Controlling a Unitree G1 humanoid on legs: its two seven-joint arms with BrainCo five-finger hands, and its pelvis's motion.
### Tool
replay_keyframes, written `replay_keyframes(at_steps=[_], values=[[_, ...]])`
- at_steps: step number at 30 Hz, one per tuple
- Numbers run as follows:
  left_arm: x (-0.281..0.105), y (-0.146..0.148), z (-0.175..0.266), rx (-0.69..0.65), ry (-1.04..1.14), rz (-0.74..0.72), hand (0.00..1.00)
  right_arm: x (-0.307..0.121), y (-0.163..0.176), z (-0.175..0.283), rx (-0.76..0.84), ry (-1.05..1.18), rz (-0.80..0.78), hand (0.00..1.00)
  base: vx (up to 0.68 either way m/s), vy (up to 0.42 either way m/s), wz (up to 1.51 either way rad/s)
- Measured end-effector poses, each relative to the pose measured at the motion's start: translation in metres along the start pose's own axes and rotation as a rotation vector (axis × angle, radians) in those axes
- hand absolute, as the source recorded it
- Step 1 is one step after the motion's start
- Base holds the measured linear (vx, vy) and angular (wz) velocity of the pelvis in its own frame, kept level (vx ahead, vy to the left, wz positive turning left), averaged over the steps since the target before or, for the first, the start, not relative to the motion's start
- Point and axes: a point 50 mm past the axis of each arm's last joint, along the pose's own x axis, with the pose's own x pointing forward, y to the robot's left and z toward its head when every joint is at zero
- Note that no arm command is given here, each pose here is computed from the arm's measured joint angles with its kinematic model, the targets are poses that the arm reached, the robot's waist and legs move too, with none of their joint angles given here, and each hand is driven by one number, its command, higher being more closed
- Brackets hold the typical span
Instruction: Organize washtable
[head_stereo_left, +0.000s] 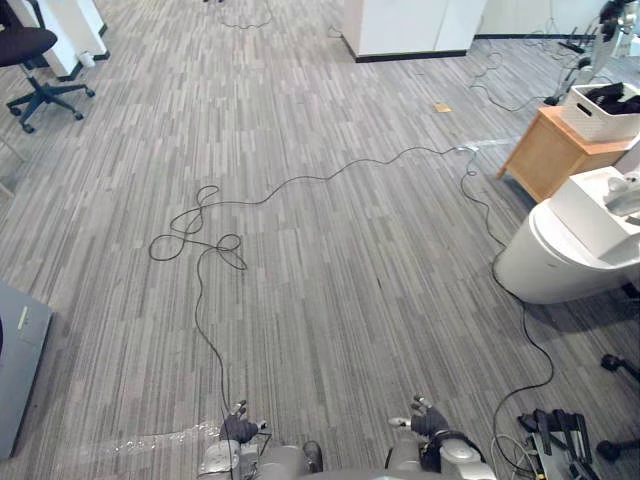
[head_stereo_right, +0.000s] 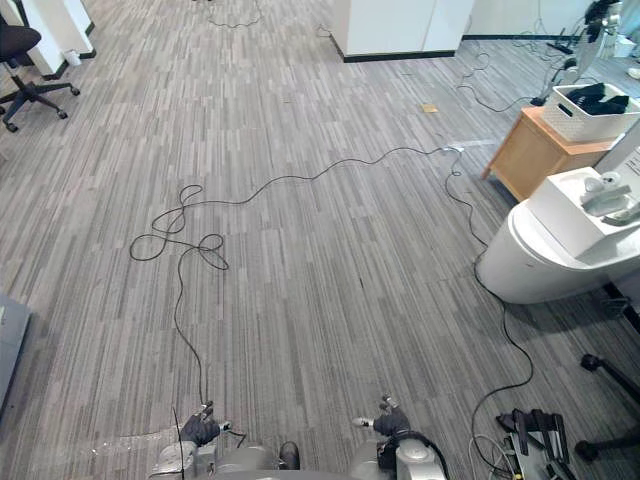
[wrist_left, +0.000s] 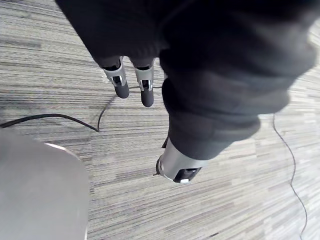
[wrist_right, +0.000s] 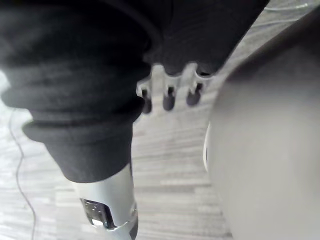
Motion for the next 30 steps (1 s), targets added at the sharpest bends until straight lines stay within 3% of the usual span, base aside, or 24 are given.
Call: replay_keyframes(at_steps=[11, 19, 25, 30], values=[[-0.002, -0.003, -0.009, -0.034, 0.033, 0.010, 0.00, -0.001, 0.000, 0.009, 0.000, -0.049, 0.000, 0.00, 0.47, -0.063, 0.58], [0.001, -0.009, 0.021, -0.091, -0.098, -0.003, 0.00, -0.001, 0.006, 0.015, -0.021, -0.075, 0.018, 0.00, 0.56, -0.116, -0.25], [0.001, -0.018, 0.032, -0.095, -0.141, -0.031, 0.00, 0.002, 0.011, 0.010, -0.028, -0.034, 0.029, 0.00, 0.52, 0.179, -0.34], [0.003, -0.006, 0.033, -0.076, -0.136, -0.004, 0.00, 0.000, 0.023, 0.003, -0.022, -0.013, 0.061, 0.00, 0.57, 0.270, 0.03]])
